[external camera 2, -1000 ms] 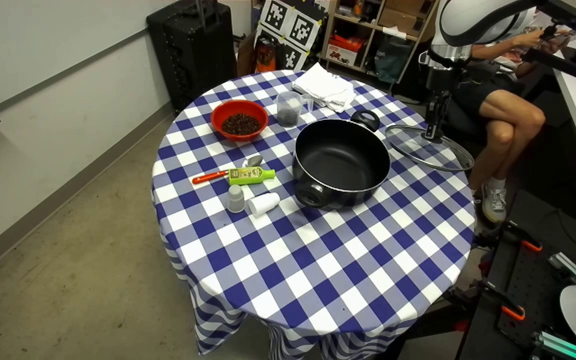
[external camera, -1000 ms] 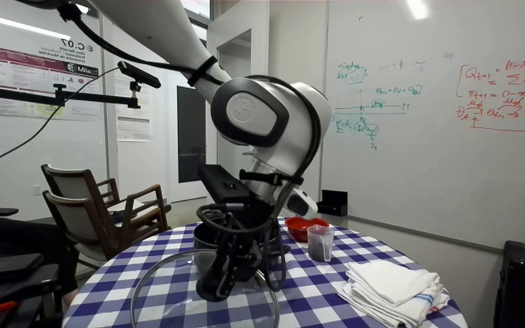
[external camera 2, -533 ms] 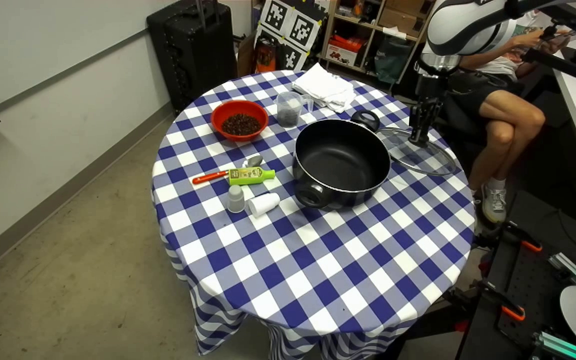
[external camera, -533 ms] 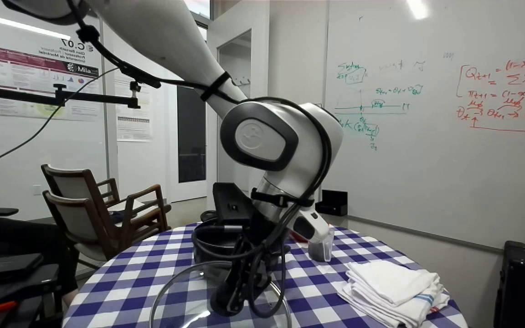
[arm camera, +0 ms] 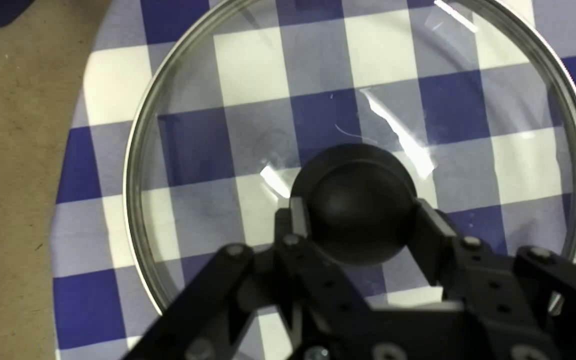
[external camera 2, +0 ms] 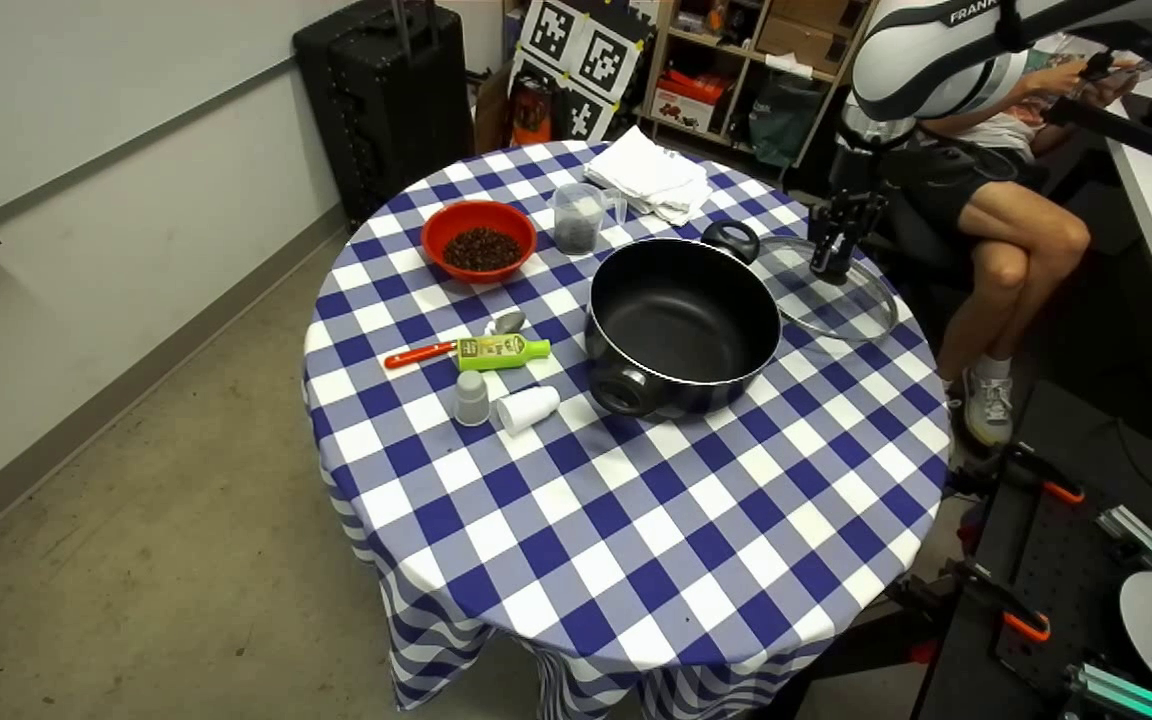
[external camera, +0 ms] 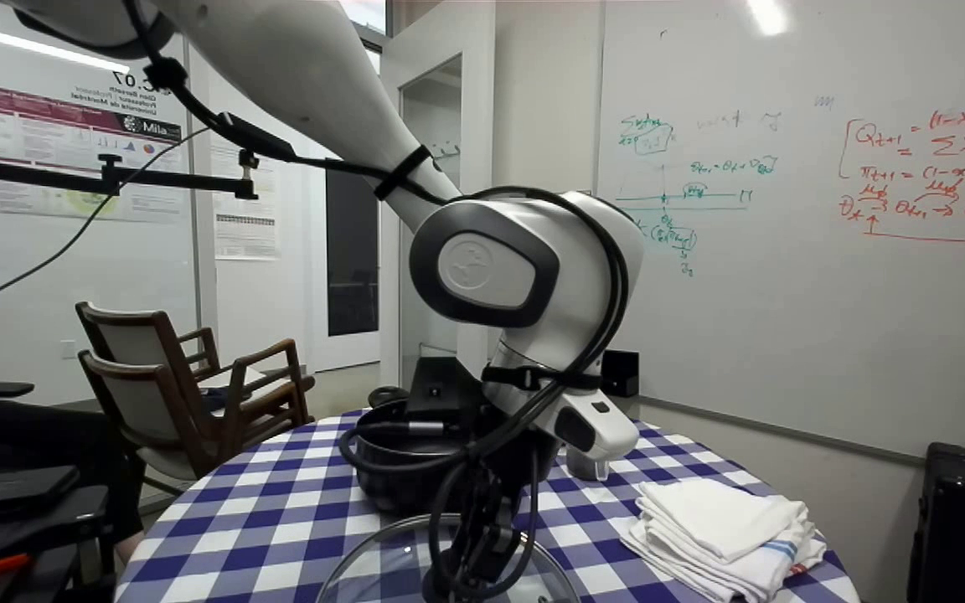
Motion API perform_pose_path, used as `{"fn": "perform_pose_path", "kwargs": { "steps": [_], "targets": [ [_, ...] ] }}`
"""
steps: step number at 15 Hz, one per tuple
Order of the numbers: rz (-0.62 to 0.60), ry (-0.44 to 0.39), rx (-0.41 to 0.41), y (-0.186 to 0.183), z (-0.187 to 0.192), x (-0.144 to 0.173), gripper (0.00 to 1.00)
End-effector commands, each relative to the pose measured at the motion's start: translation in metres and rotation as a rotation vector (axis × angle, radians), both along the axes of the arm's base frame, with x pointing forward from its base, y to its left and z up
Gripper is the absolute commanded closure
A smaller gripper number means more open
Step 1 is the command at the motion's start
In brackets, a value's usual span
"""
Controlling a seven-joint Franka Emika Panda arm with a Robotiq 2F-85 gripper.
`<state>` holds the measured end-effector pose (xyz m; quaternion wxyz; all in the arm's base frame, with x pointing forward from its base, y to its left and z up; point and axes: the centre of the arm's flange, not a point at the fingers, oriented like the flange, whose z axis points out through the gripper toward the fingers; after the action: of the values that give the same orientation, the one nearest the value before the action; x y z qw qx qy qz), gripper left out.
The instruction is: Pick up the lid from the pot and put it on the table.
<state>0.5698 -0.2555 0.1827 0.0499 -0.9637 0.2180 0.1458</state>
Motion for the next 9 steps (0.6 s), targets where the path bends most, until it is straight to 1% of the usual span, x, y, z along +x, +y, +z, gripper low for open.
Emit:
{"fn": "perform_pose_path", "kwargs": {
  "steps": [1,6,9],
  "targets": [
    [-0.07,-0.008,-0.104,0.006,0.006,0.007,0.75],
    [-0.114,-0.013,-0.153,0.02,0.003,0.01,0.75],
    [-0.122,0.005,-0.154,0.027,-0.006,0.012,0.75]
  ]
}}
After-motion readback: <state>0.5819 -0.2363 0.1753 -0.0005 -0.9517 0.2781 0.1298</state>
